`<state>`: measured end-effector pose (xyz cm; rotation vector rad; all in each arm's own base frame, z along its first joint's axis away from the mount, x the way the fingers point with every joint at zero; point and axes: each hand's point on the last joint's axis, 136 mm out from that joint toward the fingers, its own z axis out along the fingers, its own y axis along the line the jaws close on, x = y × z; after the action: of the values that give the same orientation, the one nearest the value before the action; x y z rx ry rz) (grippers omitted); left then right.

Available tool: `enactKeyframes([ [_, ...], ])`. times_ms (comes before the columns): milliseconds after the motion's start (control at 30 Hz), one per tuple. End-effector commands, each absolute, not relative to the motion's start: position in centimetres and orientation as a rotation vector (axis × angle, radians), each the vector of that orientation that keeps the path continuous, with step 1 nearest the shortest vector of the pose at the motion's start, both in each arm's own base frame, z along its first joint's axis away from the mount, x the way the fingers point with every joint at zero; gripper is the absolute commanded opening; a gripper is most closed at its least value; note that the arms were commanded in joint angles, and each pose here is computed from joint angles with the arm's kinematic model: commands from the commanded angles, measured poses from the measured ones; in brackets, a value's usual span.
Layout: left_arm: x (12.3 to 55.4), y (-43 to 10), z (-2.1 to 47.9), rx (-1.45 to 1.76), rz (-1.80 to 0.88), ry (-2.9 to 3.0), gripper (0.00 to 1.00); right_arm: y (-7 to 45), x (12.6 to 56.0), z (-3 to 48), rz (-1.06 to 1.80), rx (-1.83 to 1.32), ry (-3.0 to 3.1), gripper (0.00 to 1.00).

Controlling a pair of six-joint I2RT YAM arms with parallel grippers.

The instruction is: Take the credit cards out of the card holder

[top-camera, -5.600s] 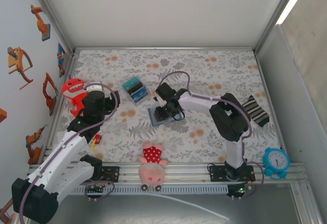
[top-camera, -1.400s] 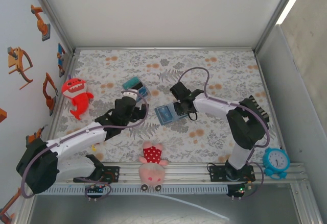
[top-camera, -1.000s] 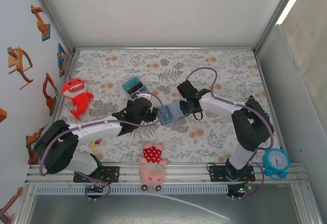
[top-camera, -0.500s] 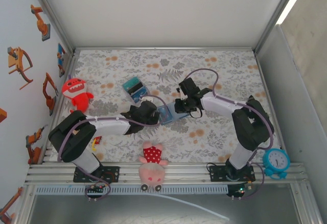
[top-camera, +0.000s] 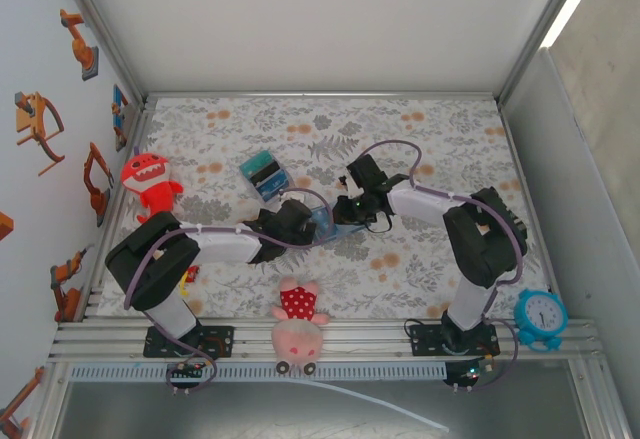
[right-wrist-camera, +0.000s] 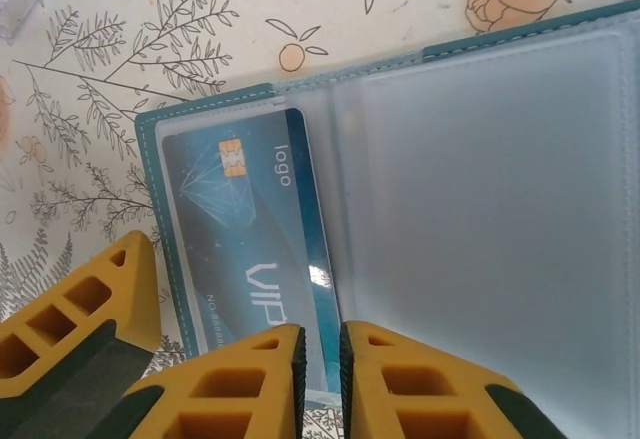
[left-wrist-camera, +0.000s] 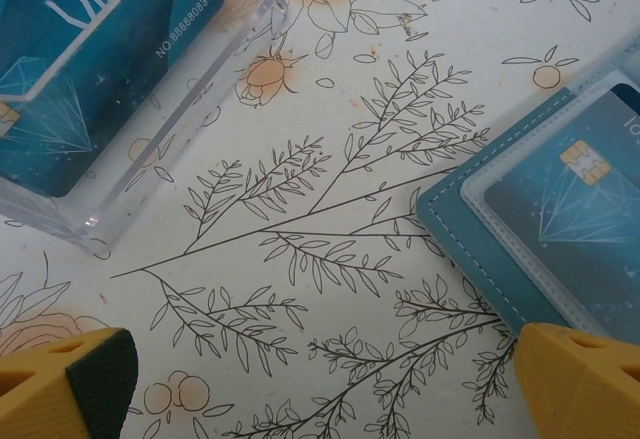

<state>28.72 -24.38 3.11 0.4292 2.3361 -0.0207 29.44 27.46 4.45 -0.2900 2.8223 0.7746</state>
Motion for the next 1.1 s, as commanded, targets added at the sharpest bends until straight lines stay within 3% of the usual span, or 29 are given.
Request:
enactKeyframes([
  [0, 28.8, -24.8, 3.1, 0.416, -0.020, 2.346, 0.97, 28.4, 29.9, 4.6, 0.822, -0.289, 2.817, 0.19],
  [1067, 28.8, -24.6, 2.0, 0.444, 0.044, 2.382, 0.97, 29.2, 29.2, 2.5, 0.862, -0.293, 2.872, 0.21],
])
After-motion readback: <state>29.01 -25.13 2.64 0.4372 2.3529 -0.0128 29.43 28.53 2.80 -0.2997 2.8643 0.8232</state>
